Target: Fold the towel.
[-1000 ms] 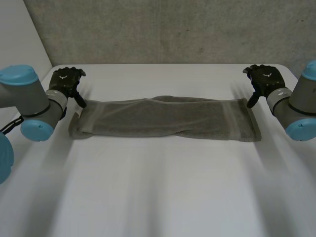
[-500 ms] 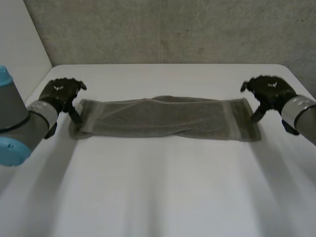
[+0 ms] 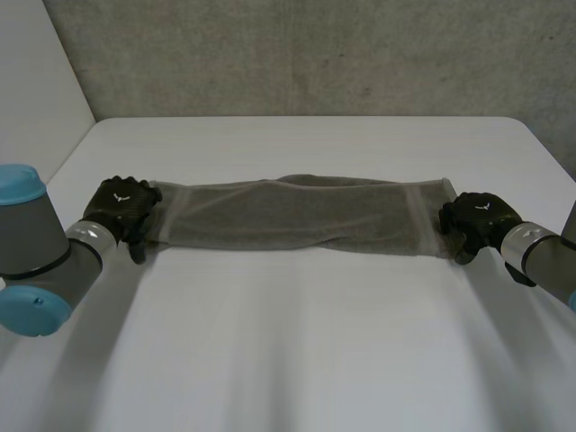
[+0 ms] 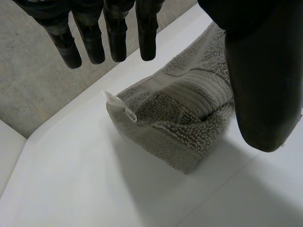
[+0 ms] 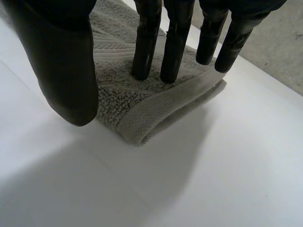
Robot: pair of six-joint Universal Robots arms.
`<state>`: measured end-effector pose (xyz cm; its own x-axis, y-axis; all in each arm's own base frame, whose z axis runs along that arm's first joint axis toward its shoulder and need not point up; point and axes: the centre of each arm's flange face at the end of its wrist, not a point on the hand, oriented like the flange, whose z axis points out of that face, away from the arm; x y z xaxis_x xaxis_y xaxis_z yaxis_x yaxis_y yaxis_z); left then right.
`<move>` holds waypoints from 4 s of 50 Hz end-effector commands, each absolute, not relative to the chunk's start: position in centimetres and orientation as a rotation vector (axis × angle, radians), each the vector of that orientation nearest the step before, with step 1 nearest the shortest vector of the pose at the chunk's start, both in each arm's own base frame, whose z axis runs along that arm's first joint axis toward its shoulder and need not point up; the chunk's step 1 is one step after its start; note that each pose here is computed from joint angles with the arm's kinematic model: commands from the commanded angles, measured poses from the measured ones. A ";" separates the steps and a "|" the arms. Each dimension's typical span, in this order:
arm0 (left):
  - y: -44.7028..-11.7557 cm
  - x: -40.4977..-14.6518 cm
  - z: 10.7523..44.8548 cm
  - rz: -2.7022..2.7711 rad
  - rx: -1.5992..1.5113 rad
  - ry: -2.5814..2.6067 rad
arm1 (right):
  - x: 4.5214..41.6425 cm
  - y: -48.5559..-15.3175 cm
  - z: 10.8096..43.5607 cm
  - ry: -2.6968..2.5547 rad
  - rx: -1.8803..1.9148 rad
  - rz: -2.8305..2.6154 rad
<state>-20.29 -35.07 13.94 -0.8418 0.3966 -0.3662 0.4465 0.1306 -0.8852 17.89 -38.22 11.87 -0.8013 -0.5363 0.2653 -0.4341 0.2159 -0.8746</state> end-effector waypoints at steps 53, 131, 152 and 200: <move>-37.2 -20.4 11.6 -1.828 0.887 2.340 | 13.4 -41.5 13.3 2.406 -0.847 -1.859; -33.0 -20.5 19.9 -2.060 0.687 2.352 | 43.4 -24.1 18.1 1.618 -1.494 -1.919; -29.0 -30.0 21.0 -2.283 0.887 2.482 | 26.9 -27.6 18.0 2.117 -1.110 -1.764; -28.0 -28.6 21.3 -2.208 0.813 2.524 | 21.0 -29.2 17.2 2.180 -0.995 -1.696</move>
